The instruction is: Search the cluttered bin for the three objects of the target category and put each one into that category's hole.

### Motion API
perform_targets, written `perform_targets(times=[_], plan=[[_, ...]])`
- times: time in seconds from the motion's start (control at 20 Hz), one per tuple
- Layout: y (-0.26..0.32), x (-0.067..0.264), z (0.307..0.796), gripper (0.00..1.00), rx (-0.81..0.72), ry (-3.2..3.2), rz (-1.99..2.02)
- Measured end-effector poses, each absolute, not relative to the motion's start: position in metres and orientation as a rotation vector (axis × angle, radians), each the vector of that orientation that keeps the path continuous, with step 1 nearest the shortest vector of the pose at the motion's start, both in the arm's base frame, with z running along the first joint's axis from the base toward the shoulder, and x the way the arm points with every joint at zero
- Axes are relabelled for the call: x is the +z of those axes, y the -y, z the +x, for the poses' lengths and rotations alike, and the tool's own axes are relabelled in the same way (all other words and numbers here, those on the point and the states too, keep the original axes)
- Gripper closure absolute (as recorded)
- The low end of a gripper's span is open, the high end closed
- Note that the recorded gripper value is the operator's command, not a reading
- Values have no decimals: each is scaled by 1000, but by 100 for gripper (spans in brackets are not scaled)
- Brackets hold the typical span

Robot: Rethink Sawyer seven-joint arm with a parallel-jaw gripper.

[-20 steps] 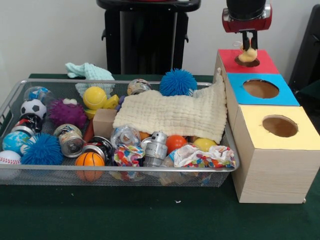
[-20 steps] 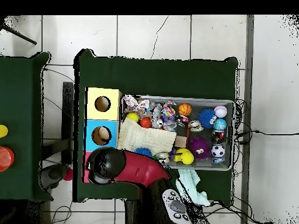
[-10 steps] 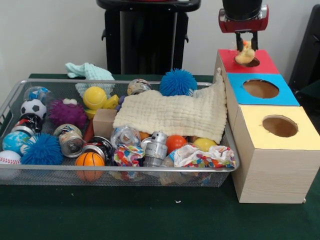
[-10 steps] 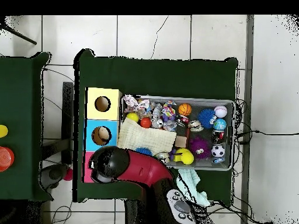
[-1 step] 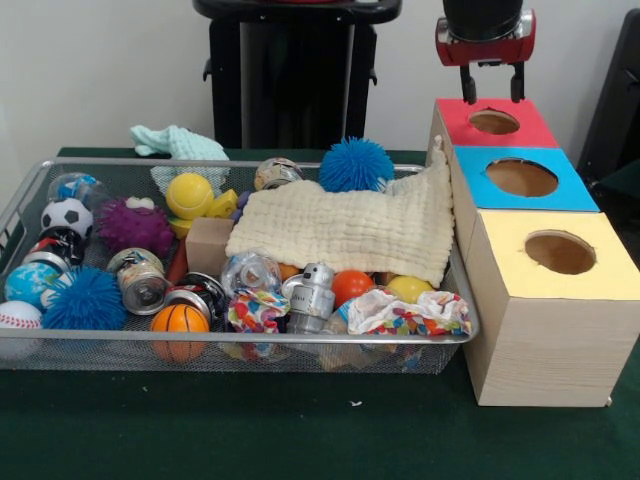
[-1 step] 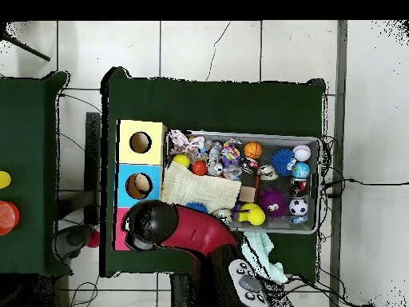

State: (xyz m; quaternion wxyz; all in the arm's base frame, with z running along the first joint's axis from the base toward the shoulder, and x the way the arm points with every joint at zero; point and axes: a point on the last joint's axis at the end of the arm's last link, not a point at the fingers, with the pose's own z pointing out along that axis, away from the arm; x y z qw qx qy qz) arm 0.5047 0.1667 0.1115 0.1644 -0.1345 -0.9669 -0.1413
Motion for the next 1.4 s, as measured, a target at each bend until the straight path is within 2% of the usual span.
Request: perform_targets(times=[0.65, 1.4], plan=[[-165, 115, 515, 0, -390, 2782, -344], [-109, 128, 570, 0, -167, 3125, -194]])
